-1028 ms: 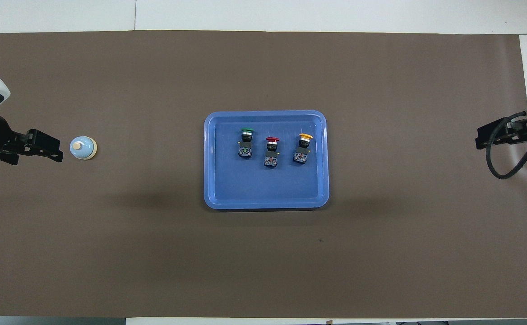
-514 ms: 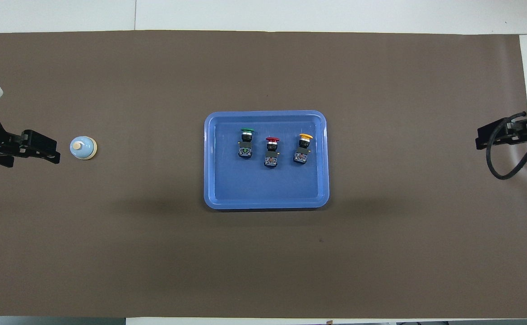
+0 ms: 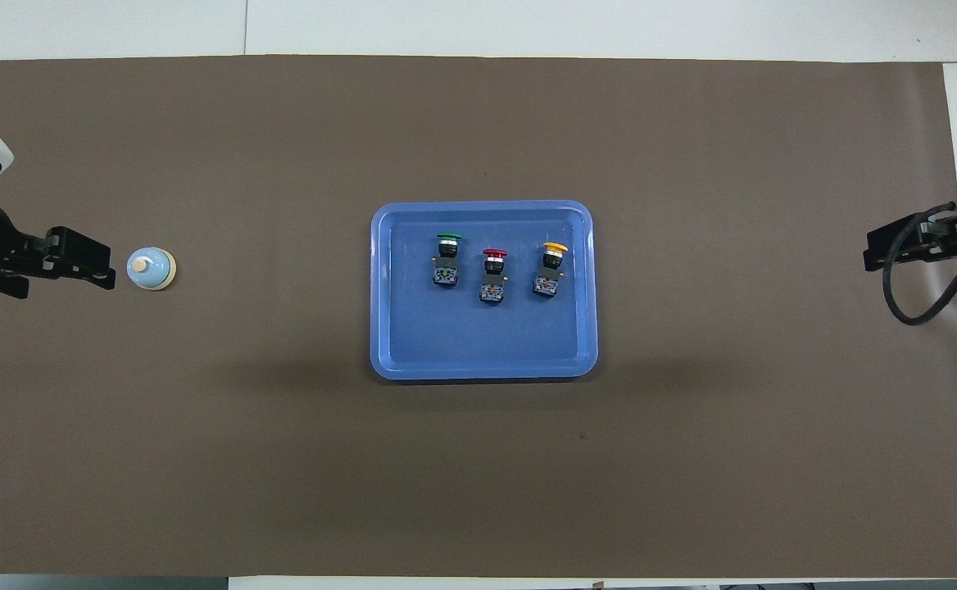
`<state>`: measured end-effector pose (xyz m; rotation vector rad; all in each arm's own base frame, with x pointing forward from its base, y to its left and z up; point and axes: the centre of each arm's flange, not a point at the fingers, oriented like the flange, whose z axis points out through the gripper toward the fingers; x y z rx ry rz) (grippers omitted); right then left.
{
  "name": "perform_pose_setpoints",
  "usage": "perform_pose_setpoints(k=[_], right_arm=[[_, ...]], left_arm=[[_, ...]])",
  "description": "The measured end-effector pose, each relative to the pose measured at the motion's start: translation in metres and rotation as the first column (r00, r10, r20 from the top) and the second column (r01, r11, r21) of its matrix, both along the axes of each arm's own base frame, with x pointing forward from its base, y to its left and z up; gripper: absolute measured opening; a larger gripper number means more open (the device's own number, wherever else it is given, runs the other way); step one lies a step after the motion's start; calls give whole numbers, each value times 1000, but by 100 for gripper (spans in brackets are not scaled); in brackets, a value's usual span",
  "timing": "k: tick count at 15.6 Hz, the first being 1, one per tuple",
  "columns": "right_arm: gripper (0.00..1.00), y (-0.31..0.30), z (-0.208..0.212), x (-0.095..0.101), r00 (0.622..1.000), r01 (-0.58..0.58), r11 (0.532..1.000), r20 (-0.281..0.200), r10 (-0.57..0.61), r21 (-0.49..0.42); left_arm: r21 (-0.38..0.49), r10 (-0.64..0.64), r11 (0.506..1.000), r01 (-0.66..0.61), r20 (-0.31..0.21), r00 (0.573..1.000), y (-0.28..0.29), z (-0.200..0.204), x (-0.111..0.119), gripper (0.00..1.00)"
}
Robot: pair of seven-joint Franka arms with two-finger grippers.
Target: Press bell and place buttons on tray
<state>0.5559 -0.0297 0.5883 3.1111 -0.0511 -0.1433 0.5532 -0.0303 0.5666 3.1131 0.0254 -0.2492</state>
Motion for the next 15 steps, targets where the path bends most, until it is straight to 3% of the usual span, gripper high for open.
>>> perform_pose_setpoints(k=[5, 9, 15], right_arm=[[100, 0, 0, 0, 1000, 0, 1000, 0, 0, 0], [100, 0, 0, 0, 1000, 0, 1000, 0, 0, 0], [100, 0, 0, 0, 1000, 0, 1000, 0, 0, 0]], left_arm=[[0, -3, 1000, 3, 5, 1000, -2, 1, 0, 100], [-2, -2, 1000, 2, 53, 999, -2, 4, 6, 100], [-2, -2, 1000, 2, 60, 998, -2, 5, 7, 100]])
